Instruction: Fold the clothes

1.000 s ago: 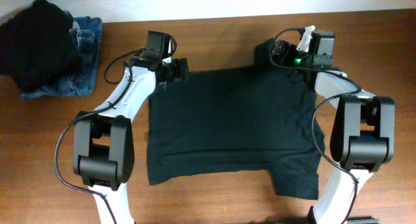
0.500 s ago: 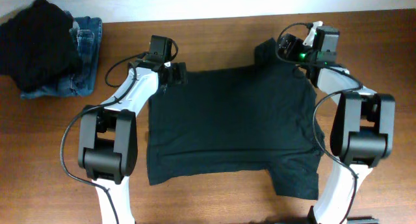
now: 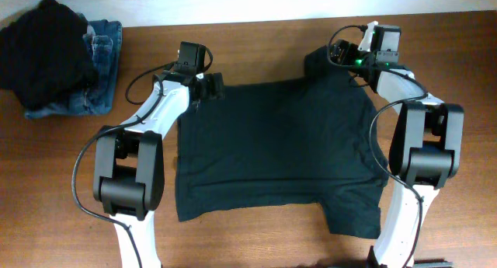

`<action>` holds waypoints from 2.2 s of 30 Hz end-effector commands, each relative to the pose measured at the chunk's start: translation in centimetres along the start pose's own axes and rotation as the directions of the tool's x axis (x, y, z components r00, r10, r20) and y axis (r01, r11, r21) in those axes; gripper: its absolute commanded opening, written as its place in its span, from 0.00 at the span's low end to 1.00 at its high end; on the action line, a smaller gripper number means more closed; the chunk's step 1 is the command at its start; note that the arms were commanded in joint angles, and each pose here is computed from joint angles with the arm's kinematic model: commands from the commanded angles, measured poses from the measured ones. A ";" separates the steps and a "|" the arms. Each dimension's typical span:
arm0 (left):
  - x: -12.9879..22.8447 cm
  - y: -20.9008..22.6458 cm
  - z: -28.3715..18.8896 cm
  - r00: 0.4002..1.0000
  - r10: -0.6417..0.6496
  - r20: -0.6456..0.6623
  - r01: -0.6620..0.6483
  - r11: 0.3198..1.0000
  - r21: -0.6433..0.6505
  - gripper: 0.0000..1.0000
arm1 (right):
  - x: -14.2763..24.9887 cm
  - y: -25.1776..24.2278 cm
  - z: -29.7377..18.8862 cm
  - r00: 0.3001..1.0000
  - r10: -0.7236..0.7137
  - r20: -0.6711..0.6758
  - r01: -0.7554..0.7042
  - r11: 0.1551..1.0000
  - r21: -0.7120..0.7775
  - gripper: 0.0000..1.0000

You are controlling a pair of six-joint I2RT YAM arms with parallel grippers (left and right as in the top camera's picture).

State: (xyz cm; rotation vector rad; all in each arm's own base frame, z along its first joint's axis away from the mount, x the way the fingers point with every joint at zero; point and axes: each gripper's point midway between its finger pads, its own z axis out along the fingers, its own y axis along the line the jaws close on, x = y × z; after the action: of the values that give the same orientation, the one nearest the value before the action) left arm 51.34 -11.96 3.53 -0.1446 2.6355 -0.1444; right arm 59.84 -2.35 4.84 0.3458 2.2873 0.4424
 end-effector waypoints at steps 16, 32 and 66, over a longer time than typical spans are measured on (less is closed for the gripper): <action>0.3 -0.3 0.6 0.999 -0.031 -0.007 0.031 1.000 0.001 0.99 | 1.4 0.8 1.6 0.997 -0.067 -0.037 0.063 0.994 -0.087 0.99; 0.3 -0.3 0.6 0.999 -0.035 -0.006 0.035 0.999 0.001 0.99 | 3.4 2.7 2.9 0.989 -0.117 -0.087 0.110 0.990 -0.086 0.98; 0.2 1.4 1.8 1.000 -0.006 0.026 0.009 0.993 -0.115 0.97 | 3.4 1.6 4.9 0.981 -0.189 -0.034 0.189 0.982 0.000 0.99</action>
State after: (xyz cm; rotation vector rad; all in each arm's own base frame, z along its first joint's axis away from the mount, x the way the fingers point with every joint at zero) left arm 51.58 -11.47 2.16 -0.1841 2.6273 -0.0502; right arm 61.47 1.48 2.03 0.1135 2.2928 0.3797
